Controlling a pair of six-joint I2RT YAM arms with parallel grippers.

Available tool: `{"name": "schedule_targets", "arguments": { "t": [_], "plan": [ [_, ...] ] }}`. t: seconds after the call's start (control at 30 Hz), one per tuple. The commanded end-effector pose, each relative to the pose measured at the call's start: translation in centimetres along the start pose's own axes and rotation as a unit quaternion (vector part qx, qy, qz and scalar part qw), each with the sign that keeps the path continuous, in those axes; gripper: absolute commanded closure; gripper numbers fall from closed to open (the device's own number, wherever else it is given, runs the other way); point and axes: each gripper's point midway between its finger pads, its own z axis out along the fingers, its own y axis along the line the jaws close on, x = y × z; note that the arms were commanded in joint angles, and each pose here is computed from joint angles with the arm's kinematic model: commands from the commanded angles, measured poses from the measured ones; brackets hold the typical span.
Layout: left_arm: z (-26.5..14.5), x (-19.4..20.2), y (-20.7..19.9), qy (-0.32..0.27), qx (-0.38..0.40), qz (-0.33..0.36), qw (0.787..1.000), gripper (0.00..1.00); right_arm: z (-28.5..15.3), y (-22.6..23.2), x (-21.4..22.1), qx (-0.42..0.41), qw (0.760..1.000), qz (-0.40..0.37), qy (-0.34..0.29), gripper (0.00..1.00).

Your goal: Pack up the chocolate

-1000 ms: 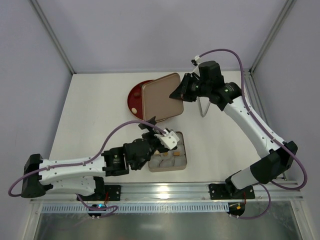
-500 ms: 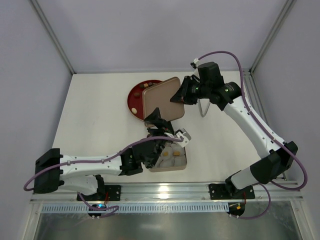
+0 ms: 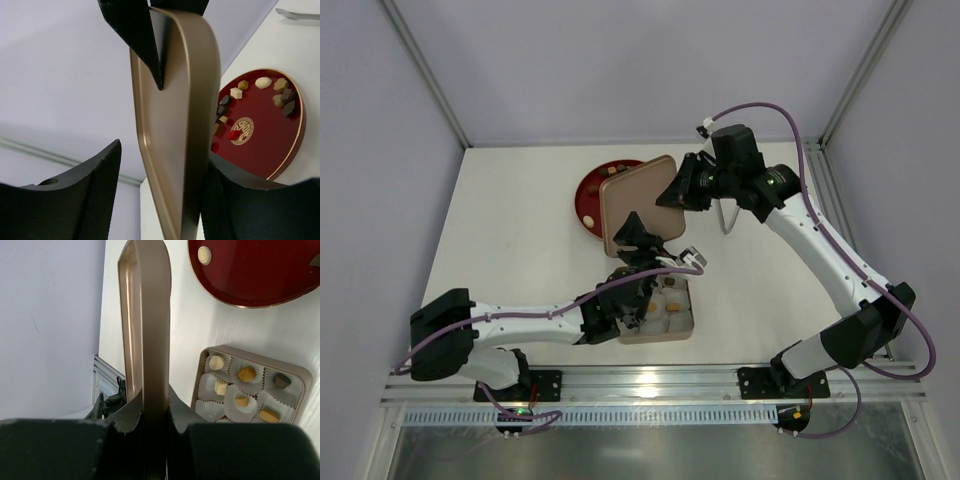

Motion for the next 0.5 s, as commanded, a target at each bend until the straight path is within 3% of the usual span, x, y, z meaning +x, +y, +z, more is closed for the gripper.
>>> {"name": "schedule_targets", "arguments": {
  "t": [0.0,0.1,0.47],
  "plan": [
    [0.4,-0.7,3.3,0.007,-0.053,-0.052,0.997,0.43,-1.7,2.9,-1.3,-0.043,0.999,-0.010,-0.031,0.96],
    [0.7,-0.6,3.8,0.015,-0.067,-0.057,0.996,0.50,-1.6,3.0,-1.1,-0.042,0.999,-0.008,-0.030,0.96],
    [0.9,-0.4,4.8,0.025,-0.095,-0.049,0.994,0.90,-1.5,3.3,-0.9,-0.048,0.998,-0.006,-0.029,0.94]
  ]
}}
